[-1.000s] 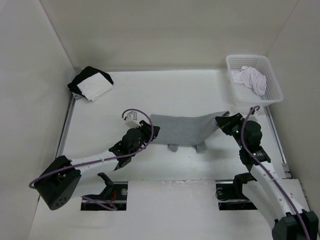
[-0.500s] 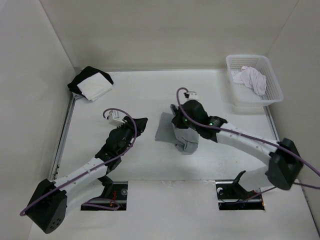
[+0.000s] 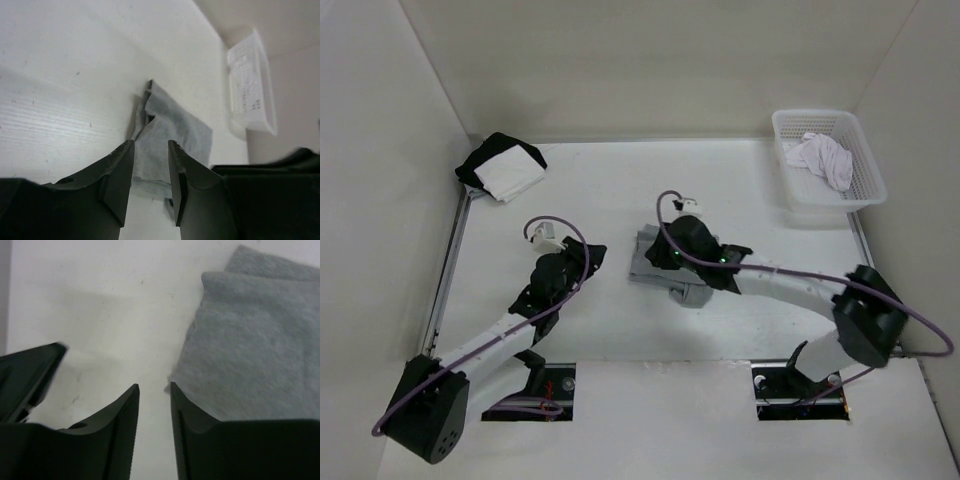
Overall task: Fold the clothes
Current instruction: Fold the tank top
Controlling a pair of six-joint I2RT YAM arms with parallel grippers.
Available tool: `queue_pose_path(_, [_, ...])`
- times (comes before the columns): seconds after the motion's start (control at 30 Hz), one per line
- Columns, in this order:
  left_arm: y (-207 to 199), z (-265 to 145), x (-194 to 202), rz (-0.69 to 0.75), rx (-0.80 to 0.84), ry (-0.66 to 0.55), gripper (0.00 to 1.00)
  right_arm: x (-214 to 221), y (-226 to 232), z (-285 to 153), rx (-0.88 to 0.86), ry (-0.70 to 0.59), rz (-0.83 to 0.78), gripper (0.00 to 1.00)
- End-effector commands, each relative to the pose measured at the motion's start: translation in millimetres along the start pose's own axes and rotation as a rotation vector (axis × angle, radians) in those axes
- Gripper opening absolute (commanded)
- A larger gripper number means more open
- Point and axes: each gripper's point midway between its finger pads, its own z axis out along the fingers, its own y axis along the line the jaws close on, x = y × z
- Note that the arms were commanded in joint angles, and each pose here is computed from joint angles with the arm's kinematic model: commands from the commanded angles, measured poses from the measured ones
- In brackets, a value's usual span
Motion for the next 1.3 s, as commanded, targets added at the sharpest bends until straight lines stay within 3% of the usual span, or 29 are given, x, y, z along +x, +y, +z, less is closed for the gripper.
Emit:
queue_pose_path(0.0, [-18, 9, 13, 0.063, 0.048, 0.064, 0.32, -35, -4, -47, -0.080, -0.189, 0.073, 0.24])
queue_pose_path(0.07, [-10, 13, 19, 0.104, 0.017, 0.084, 0.33, -35, -37, -69, -0.054, -0.249, 0.098, 0.08])
queue_pose_path(0.13, [2, 15, 23, 0.141, -0.014, 0.102, 0.35, -32, -71, -88, -0.030, -0.311, 0.127, 0.03])
queue_pose_path(0.23, [16, 17, 29, 0.175, -0.052, 0.129, 0.41, -26, -123, -111, 0.021, -0.407, 0.200, 0.02])
queue_pose_path(0.4, [14, 23, 43, 0.216, -0.039, 0.185, 0.45, -30, -171, -123, 0.060, -0.485, 0.301, 0.15])
queue_pose_path(0.5, [-11, 29, 45, 0.236, 0.037, 0.187, 0.44, -53, -146, -115, -0.026, -0.448, 0.237, 0.14])
queue_pose_path(0.63, [-46, 40, 57, 0.268, 0.113, 0.202, 0.35, -62, -100, -72, -0.108, -0.279, 0.145, 0.03])
queue_pose_path(0.93, [14, 54, 102, 0.309, -0.062, 0.313, 0.29, -46, -32, 29, -0.208, -0.061, 0.070, 0.07])
queue_pose_path(1.27, [25, 40, 133, 0.281, -0.053, 0.409, 0.20, -30, -30, 84, -0.196, 0.015, 0.107, 0.07])
